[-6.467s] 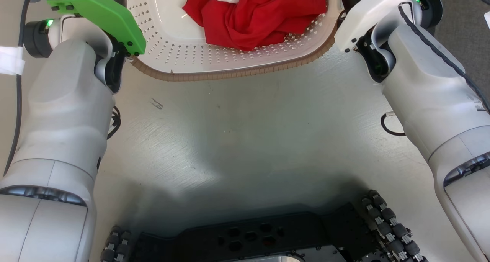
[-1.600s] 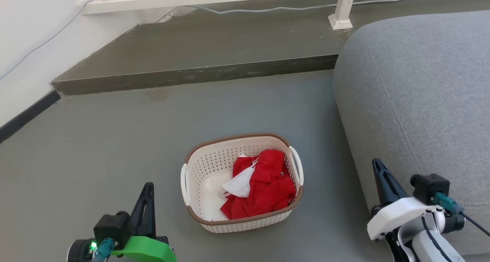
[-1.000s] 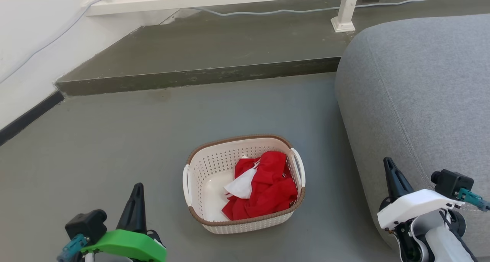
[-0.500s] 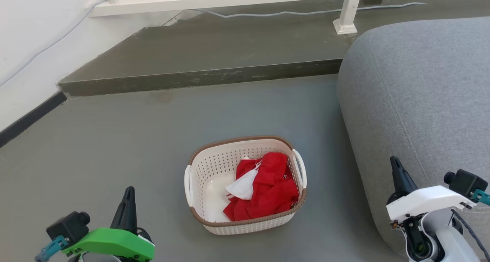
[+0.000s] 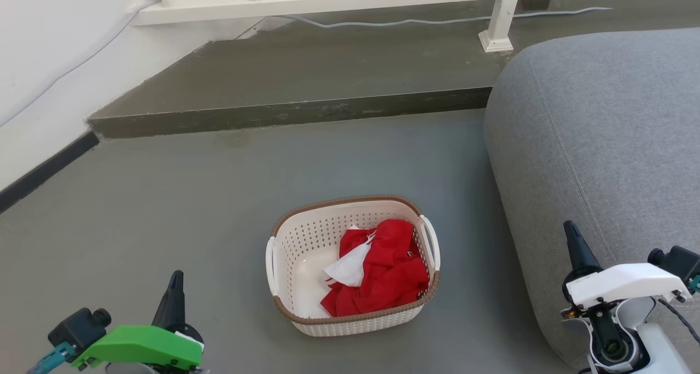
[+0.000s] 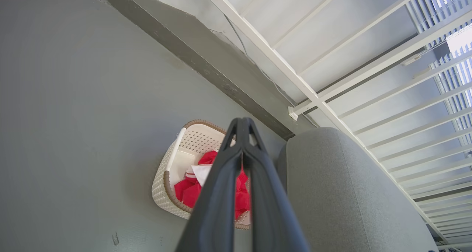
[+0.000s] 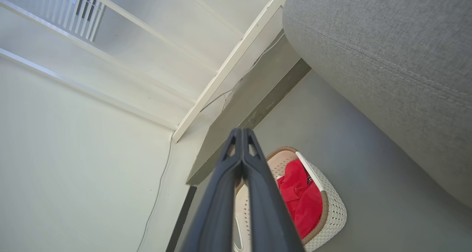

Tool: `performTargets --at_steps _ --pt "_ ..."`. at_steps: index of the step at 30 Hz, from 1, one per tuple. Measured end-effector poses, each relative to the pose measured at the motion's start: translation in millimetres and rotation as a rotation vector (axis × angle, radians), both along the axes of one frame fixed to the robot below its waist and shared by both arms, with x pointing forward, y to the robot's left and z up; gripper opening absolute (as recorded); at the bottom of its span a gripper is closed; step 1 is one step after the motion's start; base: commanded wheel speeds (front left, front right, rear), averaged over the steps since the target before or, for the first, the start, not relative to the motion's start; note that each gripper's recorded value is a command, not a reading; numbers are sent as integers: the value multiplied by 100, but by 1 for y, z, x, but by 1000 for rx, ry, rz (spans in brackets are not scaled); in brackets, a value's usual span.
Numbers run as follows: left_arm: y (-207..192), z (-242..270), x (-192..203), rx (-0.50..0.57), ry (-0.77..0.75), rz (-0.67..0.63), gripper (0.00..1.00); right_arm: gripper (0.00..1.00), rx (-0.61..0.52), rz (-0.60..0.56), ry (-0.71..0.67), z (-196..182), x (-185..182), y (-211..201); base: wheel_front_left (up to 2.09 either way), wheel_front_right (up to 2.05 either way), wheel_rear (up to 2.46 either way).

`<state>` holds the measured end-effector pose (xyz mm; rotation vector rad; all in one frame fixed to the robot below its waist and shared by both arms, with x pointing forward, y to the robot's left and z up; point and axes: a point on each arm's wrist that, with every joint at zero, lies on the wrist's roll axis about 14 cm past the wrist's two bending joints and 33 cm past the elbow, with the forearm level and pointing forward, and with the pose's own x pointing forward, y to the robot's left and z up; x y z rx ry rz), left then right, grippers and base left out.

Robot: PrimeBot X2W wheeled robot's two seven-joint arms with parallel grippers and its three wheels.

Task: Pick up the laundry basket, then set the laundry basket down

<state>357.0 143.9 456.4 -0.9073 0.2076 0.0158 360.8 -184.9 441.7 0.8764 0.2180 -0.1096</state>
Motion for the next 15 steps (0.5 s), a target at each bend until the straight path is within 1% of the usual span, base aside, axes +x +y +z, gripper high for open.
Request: performTargets --at_steps 15 --pt "12 3 5 -190 12 48 0 0 198 -46 -26 9 6 -6 0 0 0"
